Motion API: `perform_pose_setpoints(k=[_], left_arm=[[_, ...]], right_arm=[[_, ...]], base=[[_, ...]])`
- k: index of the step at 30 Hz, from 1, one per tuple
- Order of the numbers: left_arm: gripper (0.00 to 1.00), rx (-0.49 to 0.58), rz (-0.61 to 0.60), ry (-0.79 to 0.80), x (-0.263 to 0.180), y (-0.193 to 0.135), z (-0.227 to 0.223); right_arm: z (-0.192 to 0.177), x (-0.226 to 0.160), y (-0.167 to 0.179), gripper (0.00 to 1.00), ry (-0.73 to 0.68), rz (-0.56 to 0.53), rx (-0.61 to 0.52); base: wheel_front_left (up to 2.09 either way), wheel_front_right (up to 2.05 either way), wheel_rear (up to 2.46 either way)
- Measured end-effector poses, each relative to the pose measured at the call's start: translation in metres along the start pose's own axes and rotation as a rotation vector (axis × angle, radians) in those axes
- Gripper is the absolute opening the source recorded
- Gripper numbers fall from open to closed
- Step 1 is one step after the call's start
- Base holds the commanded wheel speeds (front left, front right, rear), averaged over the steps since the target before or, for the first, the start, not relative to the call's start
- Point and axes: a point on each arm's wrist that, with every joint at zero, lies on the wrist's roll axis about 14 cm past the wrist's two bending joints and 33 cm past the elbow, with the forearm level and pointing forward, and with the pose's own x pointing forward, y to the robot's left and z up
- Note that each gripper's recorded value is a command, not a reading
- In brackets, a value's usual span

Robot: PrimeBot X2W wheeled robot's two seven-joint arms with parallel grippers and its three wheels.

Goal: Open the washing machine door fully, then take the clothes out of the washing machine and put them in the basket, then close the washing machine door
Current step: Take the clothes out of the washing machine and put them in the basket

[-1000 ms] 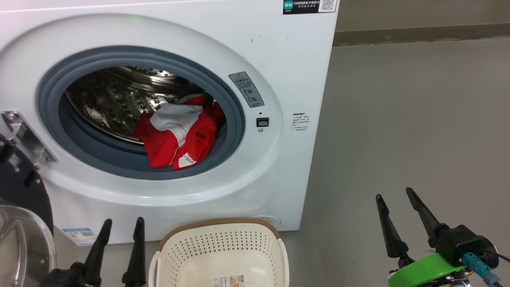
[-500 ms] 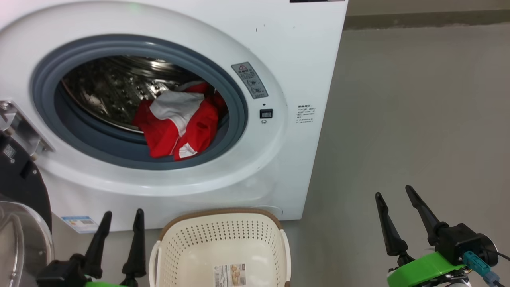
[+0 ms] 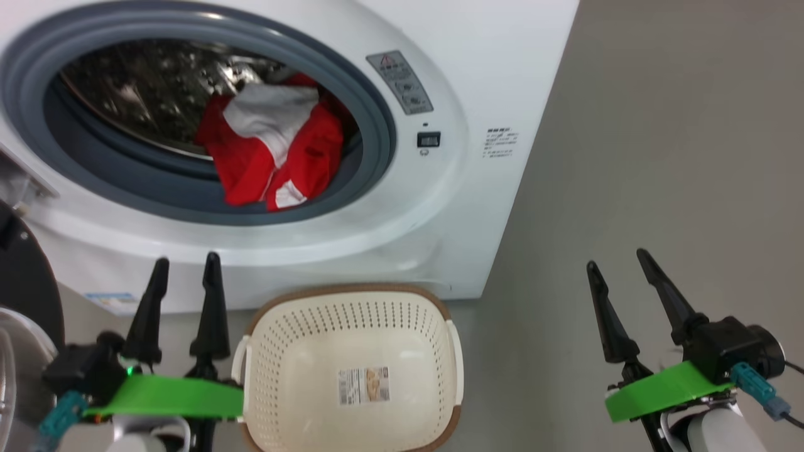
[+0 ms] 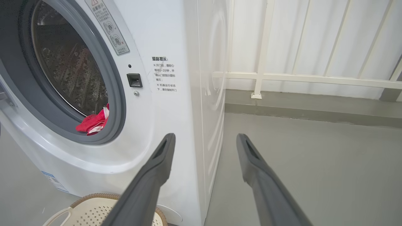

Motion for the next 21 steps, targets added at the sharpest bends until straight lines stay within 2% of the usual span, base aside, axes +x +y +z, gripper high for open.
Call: perform_pose_setpoints(k=[21], left_arm=[[1.0,-0.035,-0.027,0.079,0.104,-0.002,-0.05]], right_arm=[[-0.053,0.051,-0.002,1.0,0.093,0.026,-0.006]], base=[[0.0,0.0,0.0]])
